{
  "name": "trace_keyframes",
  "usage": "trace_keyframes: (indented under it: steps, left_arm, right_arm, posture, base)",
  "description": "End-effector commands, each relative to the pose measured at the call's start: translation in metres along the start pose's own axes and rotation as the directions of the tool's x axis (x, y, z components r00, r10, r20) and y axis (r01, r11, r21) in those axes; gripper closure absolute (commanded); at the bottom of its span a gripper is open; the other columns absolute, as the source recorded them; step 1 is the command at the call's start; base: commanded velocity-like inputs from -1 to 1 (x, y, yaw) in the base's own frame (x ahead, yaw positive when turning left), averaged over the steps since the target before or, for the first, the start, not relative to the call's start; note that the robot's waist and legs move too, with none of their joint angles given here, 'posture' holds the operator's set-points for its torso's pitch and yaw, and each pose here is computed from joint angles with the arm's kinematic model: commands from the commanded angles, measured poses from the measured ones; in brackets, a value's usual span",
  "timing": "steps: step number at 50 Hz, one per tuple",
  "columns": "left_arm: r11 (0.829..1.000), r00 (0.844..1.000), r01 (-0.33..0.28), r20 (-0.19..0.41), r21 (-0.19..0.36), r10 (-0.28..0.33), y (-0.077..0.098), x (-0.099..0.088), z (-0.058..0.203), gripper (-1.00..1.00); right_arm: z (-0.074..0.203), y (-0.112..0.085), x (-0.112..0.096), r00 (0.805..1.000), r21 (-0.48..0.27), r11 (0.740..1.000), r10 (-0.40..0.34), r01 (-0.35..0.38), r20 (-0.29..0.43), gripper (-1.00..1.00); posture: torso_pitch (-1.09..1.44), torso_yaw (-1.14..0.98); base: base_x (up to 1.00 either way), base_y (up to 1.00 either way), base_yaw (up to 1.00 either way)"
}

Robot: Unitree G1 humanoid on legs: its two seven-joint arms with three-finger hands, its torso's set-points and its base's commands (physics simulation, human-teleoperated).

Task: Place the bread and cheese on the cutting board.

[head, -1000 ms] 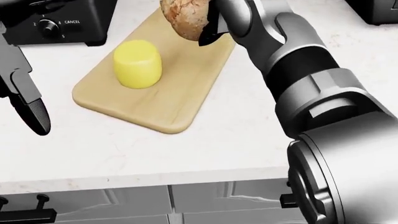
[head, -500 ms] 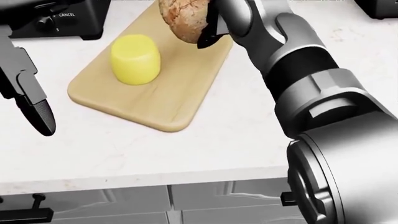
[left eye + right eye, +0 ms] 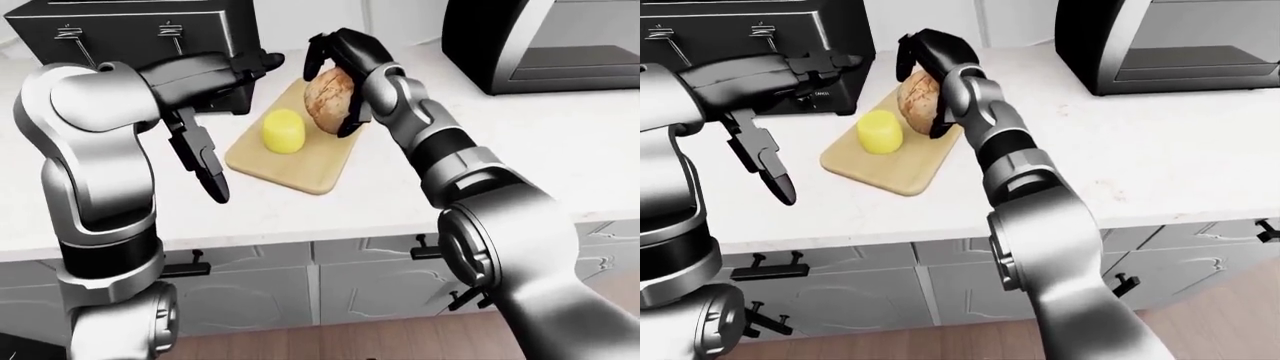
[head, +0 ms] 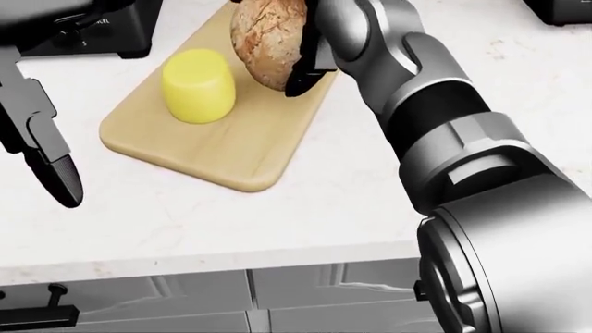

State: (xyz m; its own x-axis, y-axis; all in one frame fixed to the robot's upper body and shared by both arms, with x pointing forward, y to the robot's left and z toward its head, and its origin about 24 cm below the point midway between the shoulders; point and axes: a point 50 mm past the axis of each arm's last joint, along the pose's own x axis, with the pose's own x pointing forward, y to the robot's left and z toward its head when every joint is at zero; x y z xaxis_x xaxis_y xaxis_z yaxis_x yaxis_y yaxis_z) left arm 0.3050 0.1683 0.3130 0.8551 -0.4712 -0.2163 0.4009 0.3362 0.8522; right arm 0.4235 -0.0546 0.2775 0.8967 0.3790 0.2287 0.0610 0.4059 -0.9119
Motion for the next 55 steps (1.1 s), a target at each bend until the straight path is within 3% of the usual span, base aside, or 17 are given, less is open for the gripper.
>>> trace_keyframes:
  steps: [1, 9, 12, 13, 24, 36, 37, 55]
  left_arm:
    - [0.997, 0.998, -0.065, 0.020, 0.033, 0.064, 0.011, -0.009, 0.008, -1.00]
    - [0.997, 0.998, -0.065, 0.019, 0.034, 0.064, 0.010, -0.009, 0.008, -1.00]
    - [0.997, 0.998, -0.064, 0.019, 0.034, 0.064, 0.010, -0.009, 0.008, -1.00]
    - [0.997, 0.998, -0.065, 0.019, 0.035, 0.064, 0.010, -0.010, 0.008, -1.00]
    - [0.997, 0.998, -0.065, 0.018, 0.037, 0.065, 0.010, -0.010, 0.007, -1.00]
    - [0.997, 0.998, -0.065, 0.017, 0.036, 0.064, 0.009, -0.010, 0.005, -1.00]
    - [0.997, 0.998, -0.065, 0.017, 0.036, 0.064, 0.009, -0.010, 0.005, -1.00]
    - [0.997, 0.998, -0.065, 0.015, 0.033, 0.064, 0.008, -0.009, 0.005, -1.00]
  right_arm:
    - [0.014, -0.027, 0.004, 0.994, -0.009, 0.995, -0.094, 0.095, 0.051, 1.00]
    - [0.012, -0.029, 0.004, 0.995, -0.021, 0.995, -0.096, 0.097, 0.034, 0.97]
    - [0.011, -0.028, 0.004, 0.995, -0.024, 0.995, -0.095, 0.095, 0.029, 0.80]
    - [0.011, -0.028, 0.004, 0.995, -0.024, 0.995, -0.094, 0.094, 0.027, 0.64]
    - [0.010, -0.026, 0.004, 0.997, -0.037, 0.996, -0.080, 0.081, 0.016, 0.24]
    - [0.007, -0.022, 0.003, 0.998, -0.045, 0.997, -0.066, 0.066, -0.002, 0.10]
    - [0.006, -0.021, 0.003, 0.998, -0.045, 0.997, -0.062, 0.062, -0.005, -0.04]
    - [0.003, -0.017, 0.003, 0.999, -0.045, 0.998, -0.040, 0.039, -0.019, -0.18]
  posture:
    - [0.08, 0.00]
    - [0.08, 0.00]
    - [0.08, 0.00]
    - [0.08, 0.00]
    - [0.08, 0.00]
    - [0.08, 0.00]
    - [0.08, 0.00]
    - [0.08, 0.00]
  base:
    - [0.00, 0.00, 0.00]
    - [0.00, 0.00, 0.00]
    - [0.00, 0.00, 0.00]
    - [0.00, 0.00, 0.00]
    - [0.00, 0.00, 0.00]
    - [0.00, 0.00, 0.00]
    - [0.00, 0.00, 0.00]
    - [0.00, 0.00, 0.00]
